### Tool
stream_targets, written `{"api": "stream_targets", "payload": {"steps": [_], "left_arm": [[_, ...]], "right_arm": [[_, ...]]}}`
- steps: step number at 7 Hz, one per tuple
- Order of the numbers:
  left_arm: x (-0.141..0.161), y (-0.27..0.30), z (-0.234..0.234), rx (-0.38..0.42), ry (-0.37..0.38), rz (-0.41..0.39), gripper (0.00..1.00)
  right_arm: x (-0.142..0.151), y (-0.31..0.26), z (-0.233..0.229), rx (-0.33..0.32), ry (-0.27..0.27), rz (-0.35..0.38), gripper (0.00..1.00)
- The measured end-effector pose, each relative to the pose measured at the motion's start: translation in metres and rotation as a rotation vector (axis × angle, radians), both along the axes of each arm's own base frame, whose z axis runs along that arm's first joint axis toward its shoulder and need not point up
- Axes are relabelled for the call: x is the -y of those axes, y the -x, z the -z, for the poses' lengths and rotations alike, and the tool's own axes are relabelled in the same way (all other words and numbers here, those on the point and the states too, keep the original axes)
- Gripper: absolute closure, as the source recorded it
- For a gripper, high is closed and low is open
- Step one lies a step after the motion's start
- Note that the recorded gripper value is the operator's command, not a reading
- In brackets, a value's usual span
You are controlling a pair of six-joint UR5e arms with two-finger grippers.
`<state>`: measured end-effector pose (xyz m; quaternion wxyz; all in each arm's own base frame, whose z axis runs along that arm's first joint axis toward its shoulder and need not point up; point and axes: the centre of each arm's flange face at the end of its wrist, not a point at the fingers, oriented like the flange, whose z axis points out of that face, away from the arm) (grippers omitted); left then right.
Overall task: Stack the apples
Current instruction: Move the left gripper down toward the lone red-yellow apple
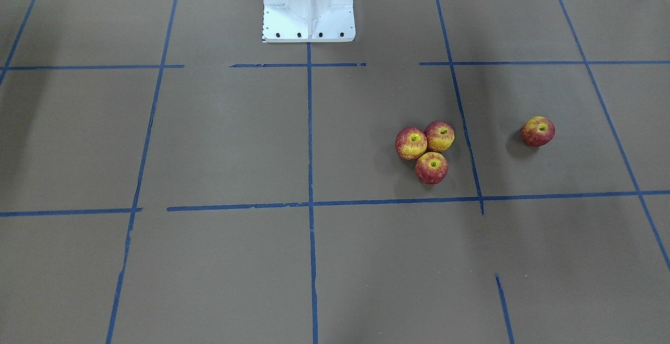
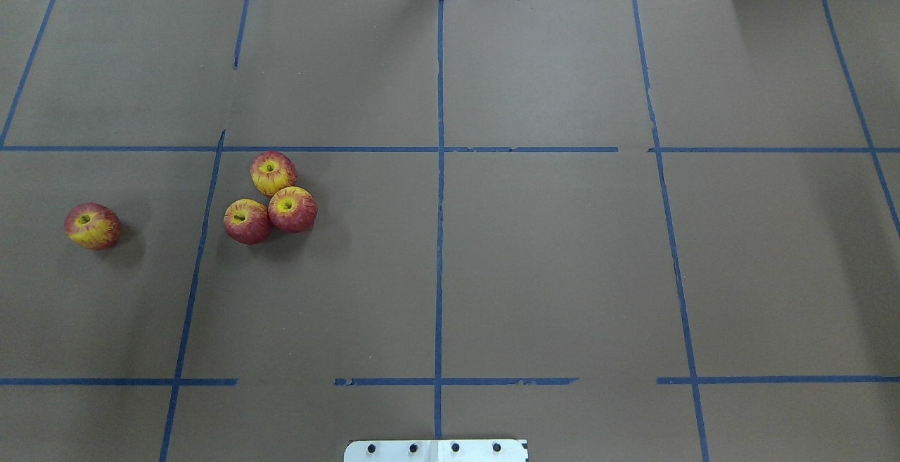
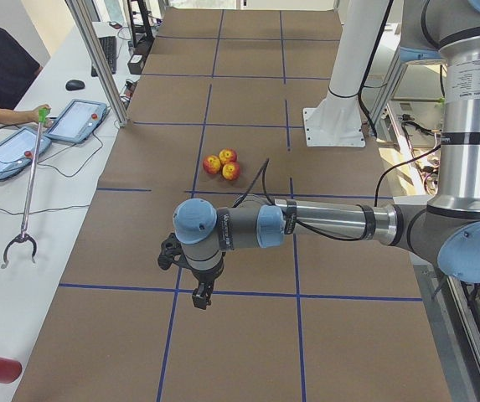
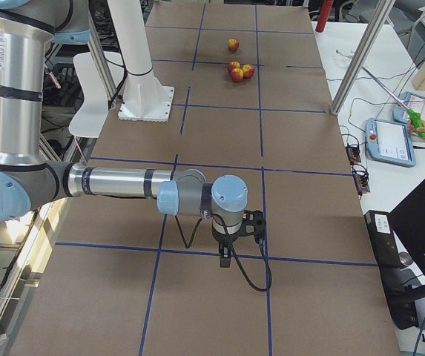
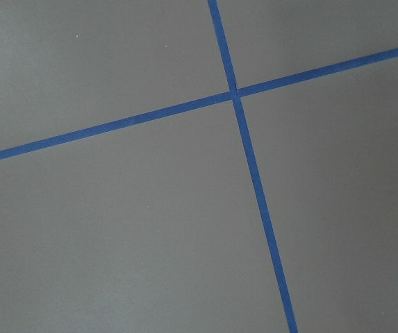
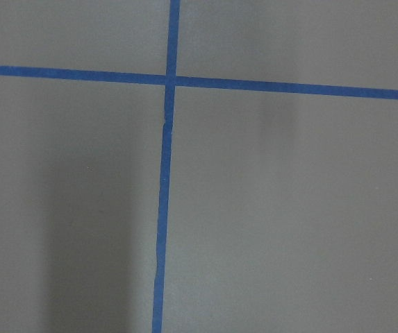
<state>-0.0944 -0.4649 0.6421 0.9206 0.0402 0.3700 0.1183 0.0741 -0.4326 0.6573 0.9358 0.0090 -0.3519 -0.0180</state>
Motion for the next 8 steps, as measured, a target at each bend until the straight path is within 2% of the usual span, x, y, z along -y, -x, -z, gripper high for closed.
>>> {"api": "stream_targets", "payload": {"steps": [4, 5, 6, 8], "left_arm": [[0.0, 0.001, 0.0, 0.008, -0.008, 0.005, 0.0], [-0.002, 0.001, -0.001, 0.009, -0.05, 0.006, 0.0], [-0.002, 0.0, 0.0, 0.007, -0.079, 0.04, 0.0], [0.007, -0.037, 0.022, -0.018, -0.041, 0.184, 0.0]], "right_arm": [[0.0, 0.0, 0.0, 0.0, 0.001, 0.0, 0.0], [0.0, 0.0, 0.0, 0.0, 0.001, 0.0, 0.0], [0.0, 0.0, 0.0, 0.0, 0.001, 0.0, 0.0], [0.0, 0.0, 0.0, 0.0, 0.001, 0.0, 0.0]]}}
